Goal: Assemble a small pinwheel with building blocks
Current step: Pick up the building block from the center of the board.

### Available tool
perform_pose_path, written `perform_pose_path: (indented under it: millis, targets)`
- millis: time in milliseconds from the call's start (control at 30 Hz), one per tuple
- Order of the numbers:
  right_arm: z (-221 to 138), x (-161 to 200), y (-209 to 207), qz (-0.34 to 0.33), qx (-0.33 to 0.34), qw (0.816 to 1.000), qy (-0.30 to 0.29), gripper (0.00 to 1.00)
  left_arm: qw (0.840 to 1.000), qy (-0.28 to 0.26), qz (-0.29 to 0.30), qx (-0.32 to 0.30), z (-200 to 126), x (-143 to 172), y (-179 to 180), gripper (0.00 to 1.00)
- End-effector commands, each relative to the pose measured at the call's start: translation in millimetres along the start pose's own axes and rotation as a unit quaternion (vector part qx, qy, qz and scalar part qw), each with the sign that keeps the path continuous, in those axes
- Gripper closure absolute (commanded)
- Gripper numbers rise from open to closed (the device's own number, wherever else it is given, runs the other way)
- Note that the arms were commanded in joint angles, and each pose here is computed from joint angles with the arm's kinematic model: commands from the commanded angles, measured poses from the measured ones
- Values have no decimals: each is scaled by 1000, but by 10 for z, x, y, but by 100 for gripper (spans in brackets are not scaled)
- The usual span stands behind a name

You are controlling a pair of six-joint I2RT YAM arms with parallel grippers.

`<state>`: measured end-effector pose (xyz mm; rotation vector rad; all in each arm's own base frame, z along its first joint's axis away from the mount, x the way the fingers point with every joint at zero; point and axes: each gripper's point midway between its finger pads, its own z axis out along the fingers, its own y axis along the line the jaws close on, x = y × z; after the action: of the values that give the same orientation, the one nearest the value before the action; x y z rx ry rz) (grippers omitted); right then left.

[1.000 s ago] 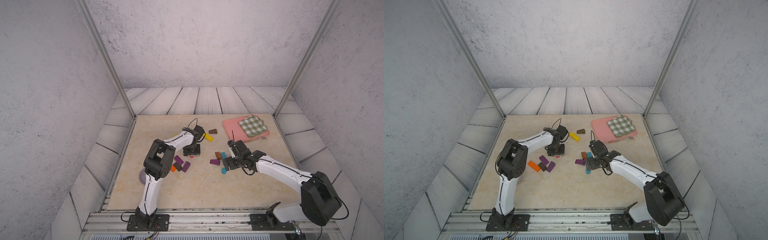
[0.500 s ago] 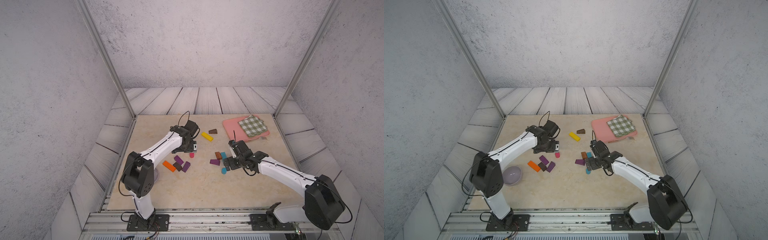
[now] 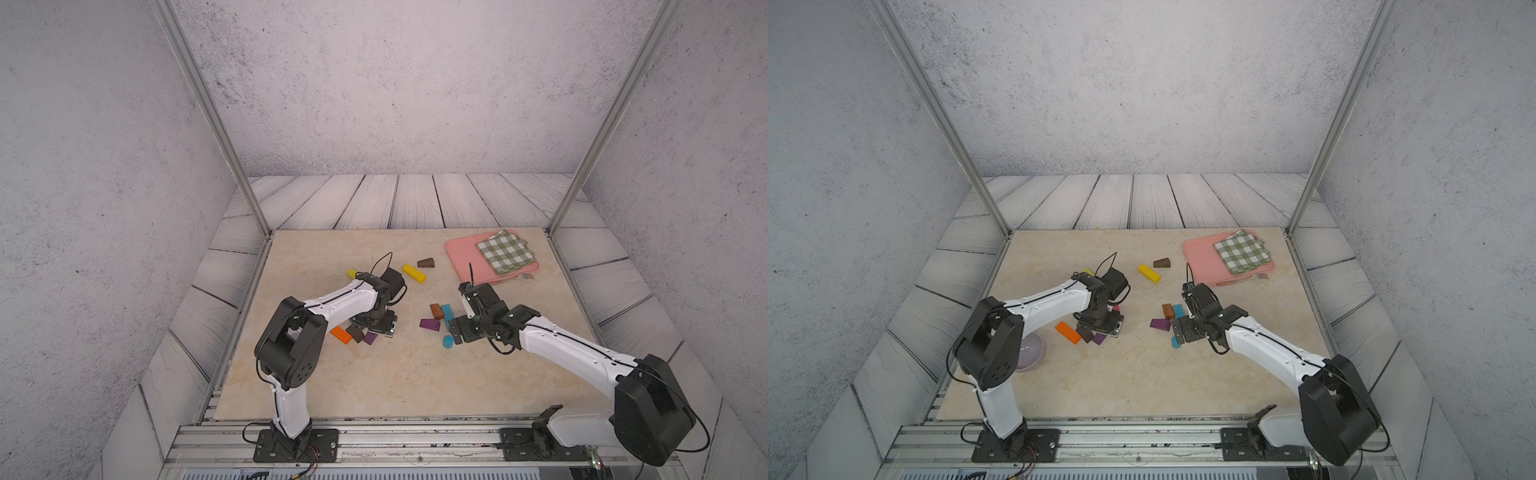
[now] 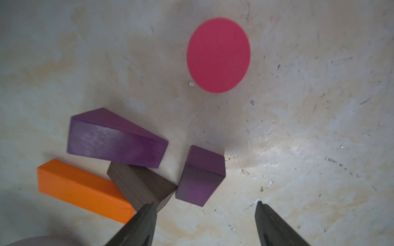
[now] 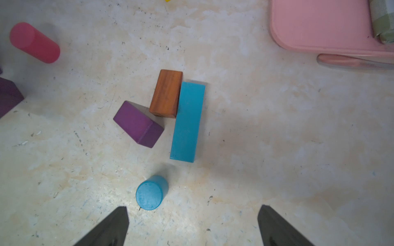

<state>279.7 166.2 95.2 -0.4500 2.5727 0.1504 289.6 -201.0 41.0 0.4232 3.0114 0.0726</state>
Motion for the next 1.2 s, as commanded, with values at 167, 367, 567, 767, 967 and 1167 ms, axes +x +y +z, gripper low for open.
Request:
perform_pose_path:
  millis: [167,367,567,767,967,1167]
  targets:
    - [-54,70,-32,0,2,1000,3,1,1000,13,-19,11,171,-155,58,37]
    - [-40,90,-36,2,3,1000,4,1,999,14,-25,18,190,-175,71,49]
    - [-52,75,-7,7,-6,1000,3,1,998,33,-27,41,301,-139,50,59]
    - [-103,16,31,54,-47,997,-33,1,997,37,-50,52,298,-163,72,76]
    - [-397,-229,173,88,-111,987,-75,1,975,-19,-154,160,-91,-430,56,85]
    - [-605,-470,987,-5,-190,977,-96,21,868,-174,-245,395,-982,-921,-240,85]
